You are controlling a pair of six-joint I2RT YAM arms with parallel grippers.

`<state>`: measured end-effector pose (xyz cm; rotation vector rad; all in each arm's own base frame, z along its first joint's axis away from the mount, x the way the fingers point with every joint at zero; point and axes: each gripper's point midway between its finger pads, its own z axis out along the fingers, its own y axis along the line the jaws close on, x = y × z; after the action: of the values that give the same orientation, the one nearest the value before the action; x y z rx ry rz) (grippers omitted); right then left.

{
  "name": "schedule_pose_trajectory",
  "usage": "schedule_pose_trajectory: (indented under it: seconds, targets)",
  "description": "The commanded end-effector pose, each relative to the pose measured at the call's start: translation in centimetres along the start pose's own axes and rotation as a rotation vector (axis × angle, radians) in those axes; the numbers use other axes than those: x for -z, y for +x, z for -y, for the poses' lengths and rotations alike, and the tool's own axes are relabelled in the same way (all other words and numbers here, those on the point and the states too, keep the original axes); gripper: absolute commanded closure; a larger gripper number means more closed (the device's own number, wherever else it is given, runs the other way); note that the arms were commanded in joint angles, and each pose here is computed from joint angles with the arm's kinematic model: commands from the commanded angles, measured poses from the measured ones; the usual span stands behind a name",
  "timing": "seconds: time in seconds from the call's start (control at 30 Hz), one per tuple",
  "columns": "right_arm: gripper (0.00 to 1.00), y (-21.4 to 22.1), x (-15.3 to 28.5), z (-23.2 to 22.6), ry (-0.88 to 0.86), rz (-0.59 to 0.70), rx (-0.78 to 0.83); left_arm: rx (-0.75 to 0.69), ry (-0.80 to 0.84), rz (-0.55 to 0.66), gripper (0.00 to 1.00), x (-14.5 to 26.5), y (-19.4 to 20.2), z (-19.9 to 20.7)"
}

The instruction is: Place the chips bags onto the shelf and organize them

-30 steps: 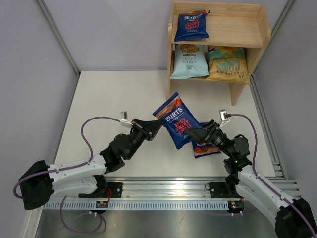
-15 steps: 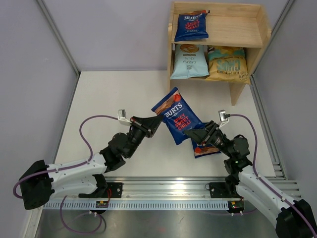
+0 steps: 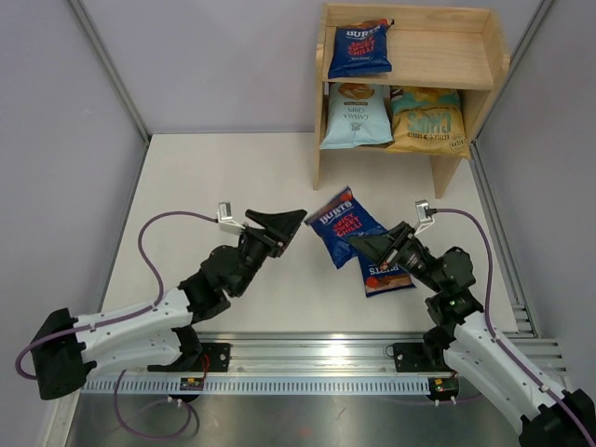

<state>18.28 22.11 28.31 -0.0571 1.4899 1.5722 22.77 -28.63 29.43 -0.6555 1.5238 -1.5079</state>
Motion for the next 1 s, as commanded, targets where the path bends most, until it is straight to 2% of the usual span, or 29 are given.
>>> schedule_pose_trajectory:
  seconds: [0.0, 0.03, 0.13, 0.23, 0.27, 0.33, 0.4, 0.6, 0.73, 0.97]
  targets:
    - [0.96, -2.9, -0.8, -2.3, 0.026, 0.046, 0.117, -0.156, -0.128, 0.146, 0.18, 0.4, -4.3, 1.0]
    - [0.98, -3.2, -0.9, -1.1, 0.099, 0.045, 0.106, -0.205, -0.178, 0.168, 0.14, 0.6, -5.3, 0.2]
    - [1.00, -6.4, -2.1, -3.9, 0.098, 0.081, 0.185, -0.339, -0.316, 0.197, 0.07, 2.4, -7.5, -2.7]
    - [1.00, -8.1, -3.1, -4.1, 0.150, 0.091, 0.216, -0.374, -0.355, 0.255, 0.04, 4.5, -9.7, -3.8]
    - [1.00, -9.6, -3.5, -5.5, 0.146, 0.119, 0.230, -0.391, -0.385, 0.263, 0.04, 5.2, -10.2, -4.7]
    - [1.00, -11.3, -4.1, -4.3, 0.229, 0.153, 0.234, -0.393, -0.375, 0.295, 0.03, 6.7, -11.4, -4.7]
    - [1.00, -13.6, -4.7, -5.6, 0.227, 0.198, 0.247, -0.403, -0.370, 0.315, 0.02, 7.9, -12.3, -4.4]
    - [1.00, -21.4, -6.5, -10.3, 0.231, 0.306, 0.318, -0.565, -0.441, 0.301, 0.01, 10.2, -14.2, -3.9]
    - [1.00, -26.6, -8.5, -12.8, 0.259, 0.341, 0.330, -0.668, -0.496, 0.250, 0.01, 11.0, -14.6, -3.6]
    - [1.00, -36.0, -10.6, -13.1, 0.287, 0.488, 0.344, -0.791, -0.536, 0.145, 0.01, 11.4, -14.4, -2.4]
